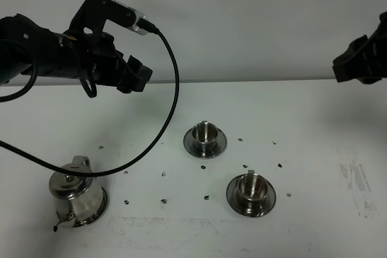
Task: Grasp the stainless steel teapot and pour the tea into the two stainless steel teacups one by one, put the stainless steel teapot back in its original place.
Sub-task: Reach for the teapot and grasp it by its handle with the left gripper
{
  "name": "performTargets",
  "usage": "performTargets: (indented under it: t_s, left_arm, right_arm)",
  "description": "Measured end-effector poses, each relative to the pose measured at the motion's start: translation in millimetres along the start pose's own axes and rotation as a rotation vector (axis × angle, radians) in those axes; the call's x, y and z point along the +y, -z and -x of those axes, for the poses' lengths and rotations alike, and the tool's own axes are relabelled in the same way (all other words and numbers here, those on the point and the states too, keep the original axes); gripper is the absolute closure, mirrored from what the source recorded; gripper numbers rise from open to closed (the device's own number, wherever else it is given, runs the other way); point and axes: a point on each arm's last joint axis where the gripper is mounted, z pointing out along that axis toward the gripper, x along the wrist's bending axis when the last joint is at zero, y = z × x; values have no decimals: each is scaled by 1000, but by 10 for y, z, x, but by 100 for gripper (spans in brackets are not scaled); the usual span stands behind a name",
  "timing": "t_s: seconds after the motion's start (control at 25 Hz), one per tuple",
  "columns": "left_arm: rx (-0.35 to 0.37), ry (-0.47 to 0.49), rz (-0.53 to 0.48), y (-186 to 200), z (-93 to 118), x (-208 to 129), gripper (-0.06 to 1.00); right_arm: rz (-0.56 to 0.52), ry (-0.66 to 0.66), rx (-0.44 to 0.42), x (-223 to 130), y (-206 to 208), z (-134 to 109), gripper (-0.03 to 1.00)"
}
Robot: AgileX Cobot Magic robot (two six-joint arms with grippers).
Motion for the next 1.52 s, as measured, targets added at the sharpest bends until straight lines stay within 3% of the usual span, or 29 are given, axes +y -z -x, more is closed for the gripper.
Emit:
performTargets:
  t_s: [0.4,0.68,0.88,1.28,1.52]
  left_arm:
    - [6,13,-6,-10,-2,-24,30]
    - [15,-30,-31,-10,-11,-50,31]
    - [5,-58,-63,-9,-3,-80,31]
    - [16,-40,-99,-6,-13,-111,31]
    - [21,-15,-103,-1,-30,-119,31]
  right_arm:
    - [156,-46,16,-627,919,-403,59]
    - [159,-72,21,-1269,1404,-675,59]
    - [180,-83,-13,-1689,1597,-795,59]
    - [353,-101,-77,-2367,1862,-986,59]
    - [342,-123,-163,-2688,1715,-952,60]
